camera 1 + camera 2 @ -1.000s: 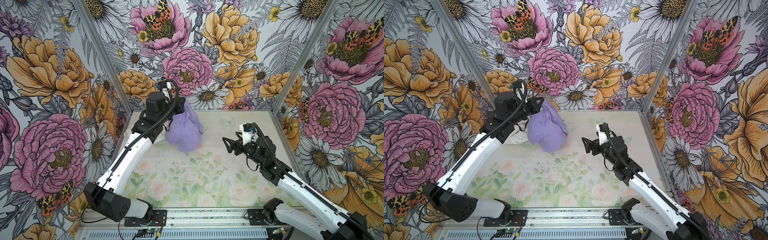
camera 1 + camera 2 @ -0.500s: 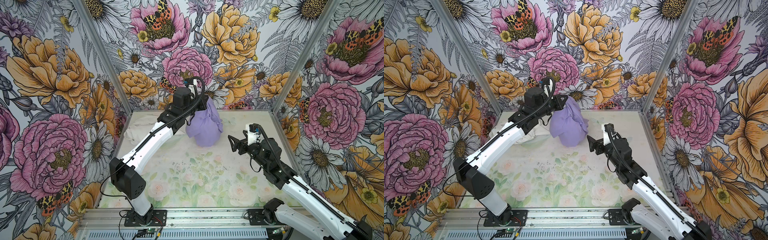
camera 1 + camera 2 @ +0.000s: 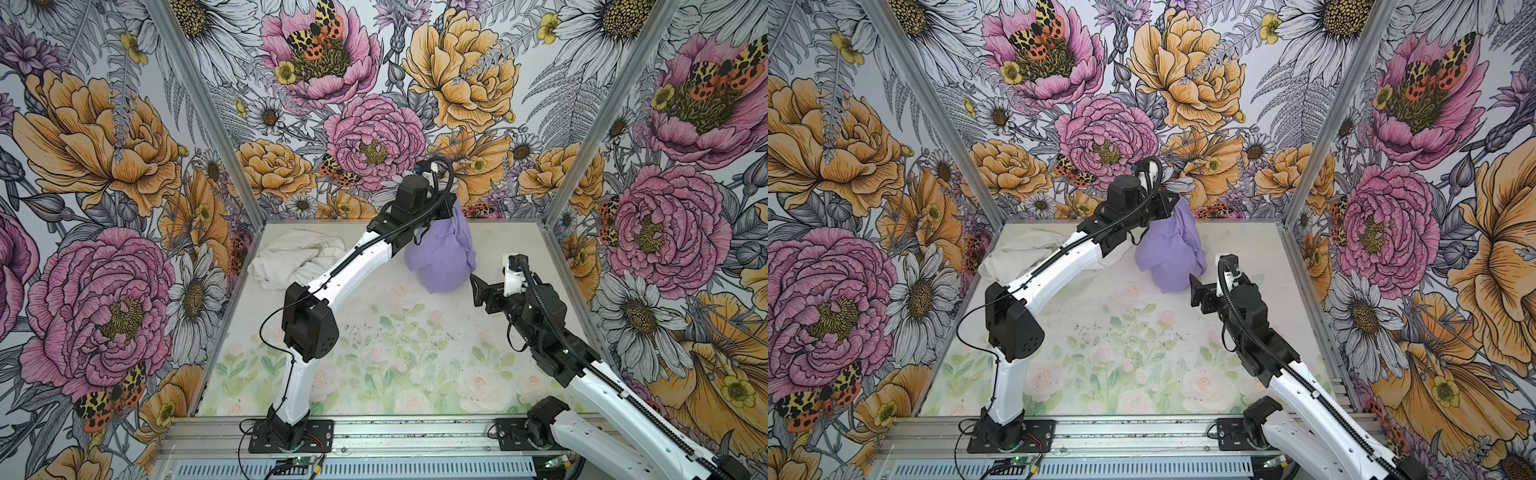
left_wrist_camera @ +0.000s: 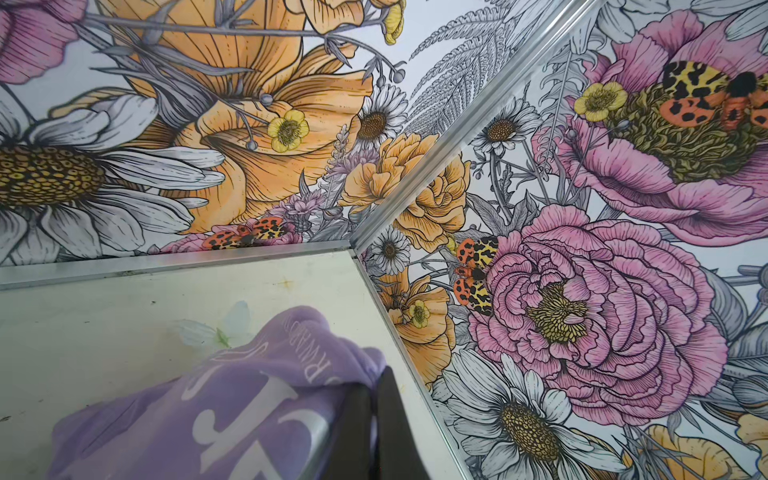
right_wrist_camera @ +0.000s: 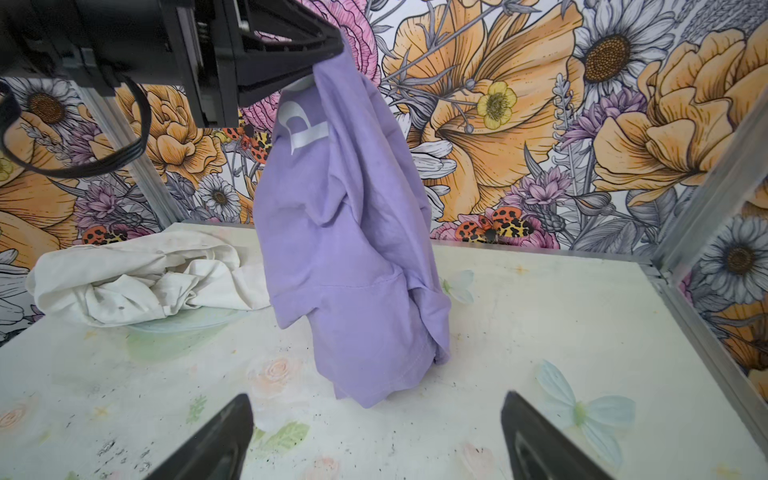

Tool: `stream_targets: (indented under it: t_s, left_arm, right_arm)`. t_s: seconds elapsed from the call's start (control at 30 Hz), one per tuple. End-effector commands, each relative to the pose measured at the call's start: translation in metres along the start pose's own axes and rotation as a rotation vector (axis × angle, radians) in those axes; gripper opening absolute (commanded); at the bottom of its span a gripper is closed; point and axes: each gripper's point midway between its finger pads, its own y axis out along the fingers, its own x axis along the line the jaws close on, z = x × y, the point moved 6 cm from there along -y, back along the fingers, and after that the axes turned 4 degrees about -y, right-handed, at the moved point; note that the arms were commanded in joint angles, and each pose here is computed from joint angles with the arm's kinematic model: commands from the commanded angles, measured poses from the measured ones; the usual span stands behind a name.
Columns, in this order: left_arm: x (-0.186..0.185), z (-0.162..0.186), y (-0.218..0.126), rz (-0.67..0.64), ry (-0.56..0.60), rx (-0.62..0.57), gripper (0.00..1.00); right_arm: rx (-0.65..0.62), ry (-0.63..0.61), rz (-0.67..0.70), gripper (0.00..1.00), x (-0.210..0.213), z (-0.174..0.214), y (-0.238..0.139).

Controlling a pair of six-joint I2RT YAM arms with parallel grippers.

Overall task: Pick out a specific cloth from the pile
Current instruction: 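Carry the lavender shirt with the left gripper toward the right arm's side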

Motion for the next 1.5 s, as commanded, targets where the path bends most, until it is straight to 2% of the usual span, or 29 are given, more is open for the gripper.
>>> stream_targets:
  t_s: [0.0,0.37,0.5,0.77,1.03,1.23,1.33,1.47]
  left_arm:
    - [-0.035,-0.011,0.005,0.131,-0.022,-0.044,0.0]
    - [-0.06,0.018,0.059,0.302,-0.119,-0.097,0.0]
    - [-0.05,0.04,0.079,0.298,-0.168,-0.092,0.0]
    - [0.005,0.119,0.118,0.102,-0.073,0.02,0.0]
    - [0.078,0.206,0.14,-0.127,-0.054,0.215,0.0]
    - [0.107,0.235,0.139,-0.22,-0.06,0.298,0.0]
    - [0.1,0.229,0.137,-0.206,-0.049,0.298,0.07]
    - [0.077,0.203,0.127,-0.174,-0.025,0.261,0.27]
  right_arm:
    - [0.004,0.029,0.093,0.93,-0.017,0.004,-0.006]
    - [0.073,0.127,0.291,0.96,-0.063,0.029,-0.015]
    - [0.087,0.145,0.323,0.97,-0.07,0.033,-0.016]
    - [0.104,0.177,0.364,0.99,-0.081,0.039,-0.02]
    - [0.108,0.203,0.377,0.99,-0.086,0.044,-0.024]
    - [0.115,0.219,0.364,1.0,-0.087,0.046,-0.023]
    - [0.119,0.228,0.357,1.0,-0.087,0.046,-0.022]
    - [0.117,0.235,0.344,0.99,-0.086,0.044,-0.022]
